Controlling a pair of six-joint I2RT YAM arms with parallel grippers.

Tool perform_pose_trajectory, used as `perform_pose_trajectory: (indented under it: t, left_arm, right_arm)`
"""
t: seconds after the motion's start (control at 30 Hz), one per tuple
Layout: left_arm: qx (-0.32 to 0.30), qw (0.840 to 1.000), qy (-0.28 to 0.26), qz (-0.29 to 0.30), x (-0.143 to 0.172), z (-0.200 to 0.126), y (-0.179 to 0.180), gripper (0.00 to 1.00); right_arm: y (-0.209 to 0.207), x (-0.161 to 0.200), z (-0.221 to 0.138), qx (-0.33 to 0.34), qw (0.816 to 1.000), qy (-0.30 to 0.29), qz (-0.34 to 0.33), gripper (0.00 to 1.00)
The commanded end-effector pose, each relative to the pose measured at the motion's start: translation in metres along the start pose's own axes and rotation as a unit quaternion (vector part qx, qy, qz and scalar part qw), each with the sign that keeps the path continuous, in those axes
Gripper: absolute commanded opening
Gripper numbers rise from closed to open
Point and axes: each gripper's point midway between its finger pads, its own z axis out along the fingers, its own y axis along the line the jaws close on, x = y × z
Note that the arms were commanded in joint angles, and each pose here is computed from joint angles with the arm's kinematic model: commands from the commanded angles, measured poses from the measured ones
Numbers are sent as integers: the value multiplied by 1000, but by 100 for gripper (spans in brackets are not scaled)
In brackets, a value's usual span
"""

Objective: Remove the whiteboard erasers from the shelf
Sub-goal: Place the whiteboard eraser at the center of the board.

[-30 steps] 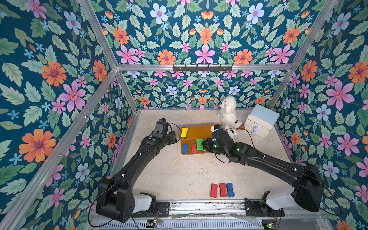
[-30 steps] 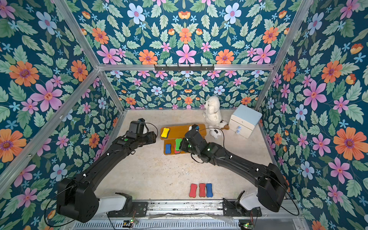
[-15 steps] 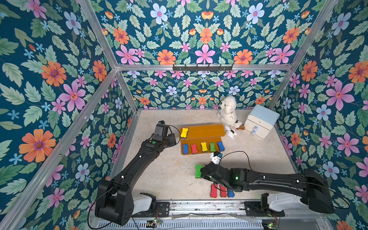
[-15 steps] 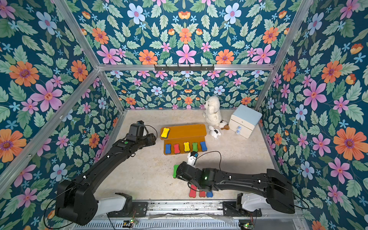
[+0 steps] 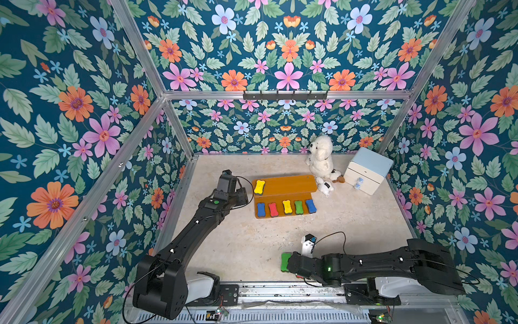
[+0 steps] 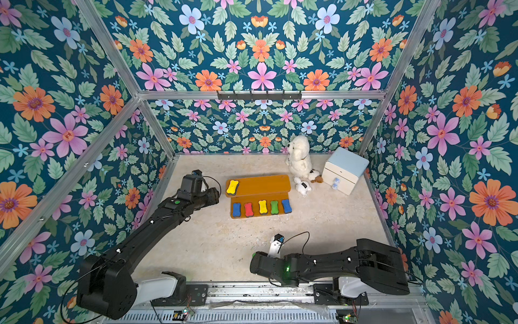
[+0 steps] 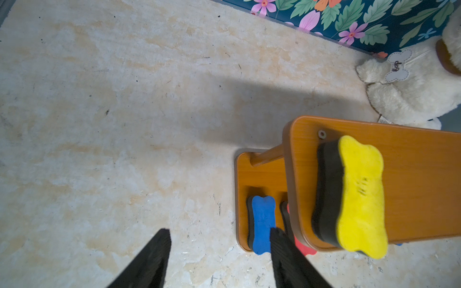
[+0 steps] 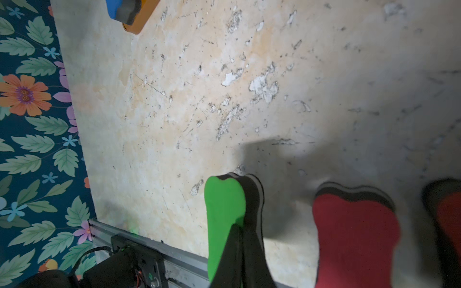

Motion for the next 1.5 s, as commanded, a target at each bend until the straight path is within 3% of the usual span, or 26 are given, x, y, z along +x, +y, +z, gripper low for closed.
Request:
perform_pose_trajectory:
  t: [0.0, 0.43, 1.17, 1.47]
  left_arm:
    - [1, 1000, -5, -4, -3, -1, -1, 68]
    - [6, 1000, -2, -8, -1, -1, -2, 69]
    - [15, 1000, -3, -9, -2, -3, -7, 70]
    - [21, 1000, -4, -7, -2, -5, -11, 71]
  right_arm:
    - [-3, 4, 2, 1, 1000, 6, 17, 0]
    - [-13, 21, 2, 23, 999, 27, -24, 3]
    - [-21, 17, 5, 31, 999, 15, -15, 11]
    - [-8, 9, -6, 28, 999, 1, -28, 26]
